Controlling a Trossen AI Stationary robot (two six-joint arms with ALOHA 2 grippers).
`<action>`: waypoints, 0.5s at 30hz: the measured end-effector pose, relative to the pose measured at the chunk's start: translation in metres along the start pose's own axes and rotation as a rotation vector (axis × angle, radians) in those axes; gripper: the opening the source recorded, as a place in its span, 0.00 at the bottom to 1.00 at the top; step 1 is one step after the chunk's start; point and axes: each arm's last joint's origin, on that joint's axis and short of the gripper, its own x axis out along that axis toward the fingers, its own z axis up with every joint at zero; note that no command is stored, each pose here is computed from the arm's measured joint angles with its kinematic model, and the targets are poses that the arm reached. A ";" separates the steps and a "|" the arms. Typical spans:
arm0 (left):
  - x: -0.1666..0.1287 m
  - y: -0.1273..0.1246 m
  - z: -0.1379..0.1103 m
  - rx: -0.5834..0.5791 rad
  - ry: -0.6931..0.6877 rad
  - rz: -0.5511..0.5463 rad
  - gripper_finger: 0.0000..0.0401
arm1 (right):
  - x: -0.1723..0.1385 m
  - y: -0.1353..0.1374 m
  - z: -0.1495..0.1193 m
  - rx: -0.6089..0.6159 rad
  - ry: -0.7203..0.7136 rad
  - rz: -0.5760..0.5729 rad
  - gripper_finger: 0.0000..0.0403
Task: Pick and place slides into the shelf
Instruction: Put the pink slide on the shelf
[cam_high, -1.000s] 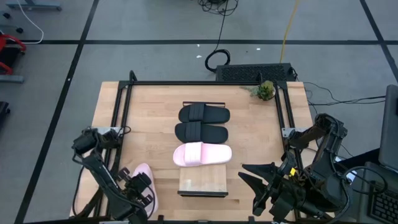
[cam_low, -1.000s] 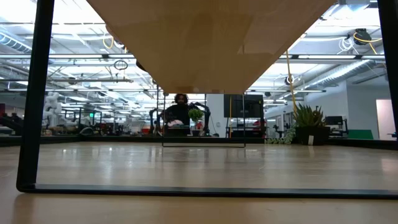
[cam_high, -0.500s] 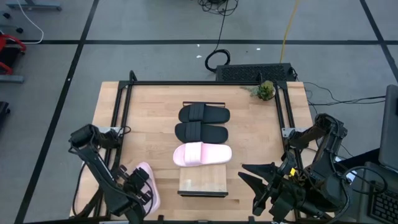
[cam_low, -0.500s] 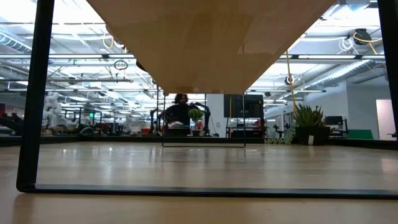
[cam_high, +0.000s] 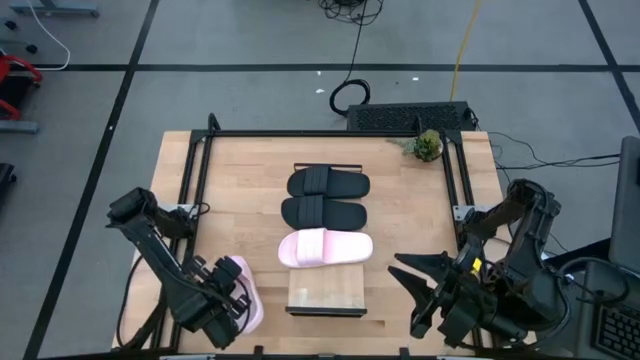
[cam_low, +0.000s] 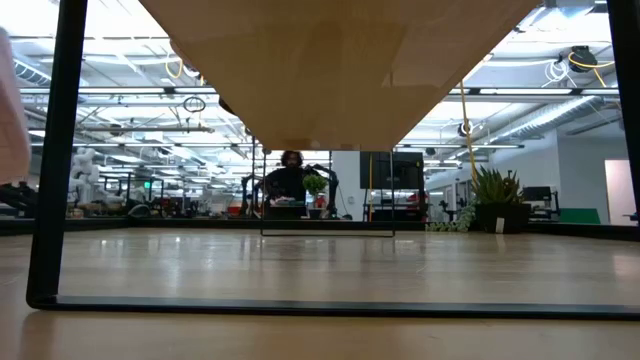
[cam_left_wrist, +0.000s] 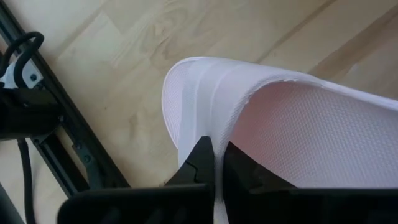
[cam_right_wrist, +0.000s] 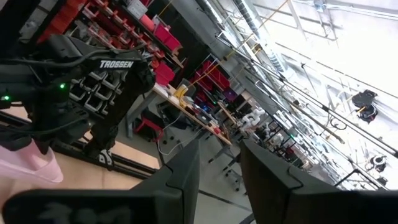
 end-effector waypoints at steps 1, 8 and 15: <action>0.000 0.000 0.002 -0.001 0.002 -0.003 0.00 | 0.000 -0.002 0.000 0.004 0.000 -0.001 0.27; -0.001 0.002 0.020 -0.003 -0.010 -0.014 0.00 | -0.001 -0.015 -0.001 0.025 0.000 -0.005 0.27; -0.007 -0.001 0.039 0.041 0.004 -0.037 0.00 | -0.003 -0.029 -0.004 0.018 0.003 -0.005 0.27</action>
